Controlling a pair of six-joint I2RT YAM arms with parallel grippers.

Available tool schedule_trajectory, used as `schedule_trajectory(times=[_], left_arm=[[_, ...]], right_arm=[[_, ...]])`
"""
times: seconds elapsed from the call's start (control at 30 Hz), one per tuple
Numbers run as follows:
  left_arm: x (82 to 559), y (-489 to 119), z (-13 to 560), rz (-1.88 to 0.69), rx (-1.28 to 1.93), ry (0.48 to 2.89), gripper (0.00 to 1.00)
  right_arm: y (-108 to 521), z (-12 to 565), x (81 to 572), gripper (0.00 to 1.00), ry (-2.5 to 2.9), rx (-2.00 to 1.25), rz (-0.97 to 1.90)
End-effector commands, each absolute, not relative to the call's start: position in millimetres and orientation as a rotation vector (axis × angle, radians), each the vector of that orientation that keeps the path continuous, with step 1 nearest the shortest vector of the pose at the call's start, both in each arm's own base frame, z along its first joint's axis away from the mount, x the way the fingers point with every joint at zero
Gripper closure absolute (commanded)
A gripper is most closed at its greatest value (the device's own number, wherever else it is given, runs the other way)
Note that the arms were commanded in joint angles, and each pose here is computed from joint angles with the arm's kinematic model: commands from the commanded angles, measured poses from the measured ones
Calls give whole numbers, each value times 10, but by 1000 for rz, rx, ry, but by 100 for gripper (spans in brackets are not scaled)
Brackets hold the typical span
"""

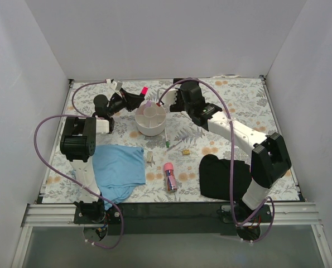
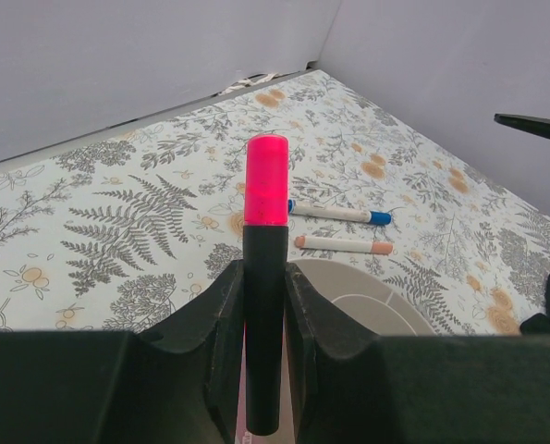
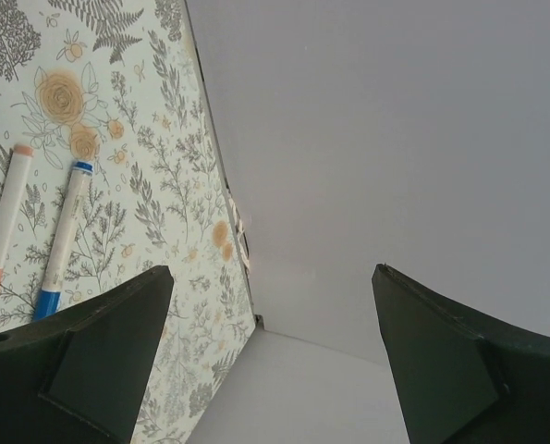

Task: Sort the stationery into containers
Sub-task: Place the pen in the storage box.

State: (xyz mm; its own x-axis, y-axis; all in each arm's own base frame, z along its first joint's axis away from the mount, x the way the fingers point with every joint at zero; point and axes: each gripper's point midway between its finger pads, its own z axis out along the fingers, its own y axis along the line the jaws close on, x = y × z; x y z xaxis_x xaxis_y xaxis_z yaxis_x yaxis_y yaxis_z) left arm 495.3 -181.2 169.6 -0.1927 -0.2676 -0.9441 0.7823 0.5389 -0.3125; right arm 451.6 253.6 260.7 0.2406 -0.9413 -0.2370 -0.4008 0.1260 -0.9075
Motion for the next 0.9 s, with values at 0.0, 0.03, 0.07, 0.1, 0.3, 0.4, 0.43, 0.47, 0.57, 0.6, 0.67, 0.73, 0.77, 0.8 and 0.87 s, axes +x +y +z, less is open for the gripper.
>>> schedule_trajectory(times=[0.0,0.03,0.07,0.1,0.3,0.4,0.43,0.47,0.57,0.6,0.67,0.73,0.77,0.8,0.87], left_arm=[[4876,-1867,1878,-1017,503,1426,100],[4855,-1874,1851,-1020,504,1432,100],[4849,-1877,1840,-1023,506,1434,100],[4843,-1885,1819,-1026,507,1438,100],[4812,-1961,1697,-1039,513,1457,100],[4771,-2010,1647,-1048,520,1464,98],[4764,-2038,1620,-1054,521,1468,98],[4758,-2053,1601,-1055,524,1468,96],[4770,-2071,1536,-1057,520,1475,89],[4792,-2067,1551,-1051,517,1471,82],[4820,-2066,1545,-1045,515,1470,75],[4858,-2060,1571,-1033,515,1463,70],[4867,-2060,1569,-1031,514,1463,69],[4878,-2059,1583,-1029,514,1461,68],[4886,-2060,1597,-1028,515,1458,67]], right_arm=[[2452,2797,4676,2,1367,-1364,-668],[2443,2793,4685,2,1371,-1362,-671],[2455,2783,4696,2,1371,-1364,-669],[2440,2775,4706,2,1377,-1360,-671],[2402,2720,4677,3,1389,-1368,-673],[2365,2721,4679,3,1397,-1359,-677],[2349,2715,4682,3,1402,-1356,-681],[2350,2722,4673,3,1403,-1353,-680],[2324,2716,4665,3,1413,-1344,-682],[2312,2717,4666,3,1416,-1341,-683],[2301,2709,4661,3,1423,-1334,-682],[2286,2710,4651,3,1429,-1327,-683],[2287,2694,4648,3,1432,-1328,-679],[2273,2649,4623,3,1448,-1345,-679],[2270,2642,4630,3,1454,-1340,-675]])
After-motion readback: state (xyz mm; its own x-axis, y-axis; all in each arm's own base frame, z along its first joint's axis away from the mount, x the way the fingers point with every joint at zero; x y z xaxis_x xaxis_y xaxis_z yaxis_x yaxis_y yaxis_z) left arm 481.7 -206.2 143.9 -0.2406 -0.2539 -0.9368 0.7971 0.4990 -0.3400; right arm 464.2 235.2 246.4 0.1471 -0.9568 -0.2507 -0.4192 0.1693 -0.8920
